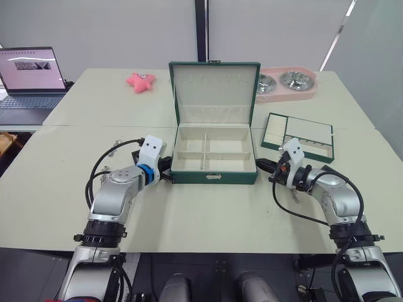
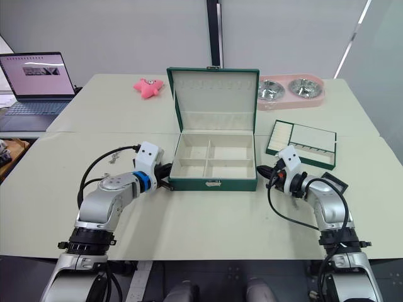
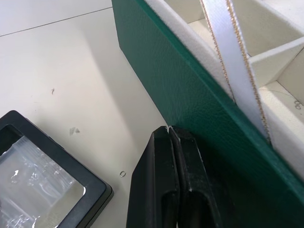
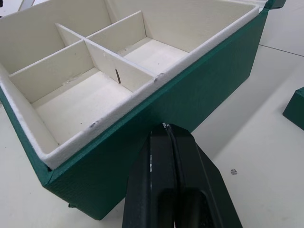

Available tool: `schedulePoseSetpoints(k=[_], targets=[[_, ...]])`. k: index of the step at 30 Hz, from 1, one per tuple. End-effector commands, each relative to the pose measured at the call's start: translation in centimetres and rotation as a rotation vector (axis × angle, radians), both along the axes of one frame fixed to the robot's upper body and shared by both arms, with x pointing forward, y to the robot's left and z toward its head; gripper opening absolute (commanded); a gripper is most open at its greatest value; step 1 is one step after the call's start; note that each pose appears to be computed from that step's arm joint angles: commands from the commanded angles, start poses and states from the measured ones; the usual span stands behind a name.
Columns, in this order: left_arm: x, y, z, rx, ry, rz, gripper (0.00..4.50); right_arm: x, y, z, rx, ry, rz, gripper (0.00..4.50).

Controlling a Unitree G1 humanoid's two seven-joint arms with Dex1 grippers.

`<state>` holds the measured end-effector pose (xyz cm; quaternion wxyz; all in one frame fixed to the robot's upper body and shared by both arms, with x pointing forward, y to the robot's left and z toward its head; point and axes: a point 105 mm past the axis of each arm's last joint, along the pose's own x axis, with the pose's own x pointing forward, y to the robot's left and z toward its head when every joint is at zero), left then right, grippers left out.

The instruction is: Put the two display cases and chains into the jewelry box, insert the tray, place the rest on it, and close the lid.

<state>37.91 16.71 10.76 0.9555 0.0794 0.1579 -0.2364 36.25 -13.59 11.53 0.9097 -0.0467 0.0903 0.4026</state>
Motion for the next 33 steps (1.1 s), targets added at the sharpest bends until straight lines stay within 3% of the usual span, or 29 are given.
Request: schedulePoseSetpoints(k=[1,17,21,25,30,33], targets=[[-0.9,-2.8,0.1,-0.031,0.001,-0.122,0.02,-0.5,1.8,0.5,0.018,-0.021,0.072,0.00],[-0.7,-2.1,0.3,-0.022,-0.002,-0.103,0.02,-0.4,0.9,0.6,0.009,-0.033,0.039,0.00],[-0.9,-0.7,1.3,-0.037,-0.030,-0.094,0.02,0.1,-0.7,2.2,0.058,-0.069,-0.011,0.00],[-1.1,1.4,2.3,-0.043,-0.061,-0.070,0.00,-0.3,-2.2,3.2,0.099,-0.058,-0.021,0.79],[-2.0,5.8,3.9,-0.045,-0.101,-0.013,0.00,-1.0,-5.4,4.5,0.105,-0.092,-0.060,2.14],[-4.3,11.1,4.9,-0.003,-0.104,0.047,0.61,-2.5,-10.8,5.0,0.044,-0.095,-0.133,3.03]])
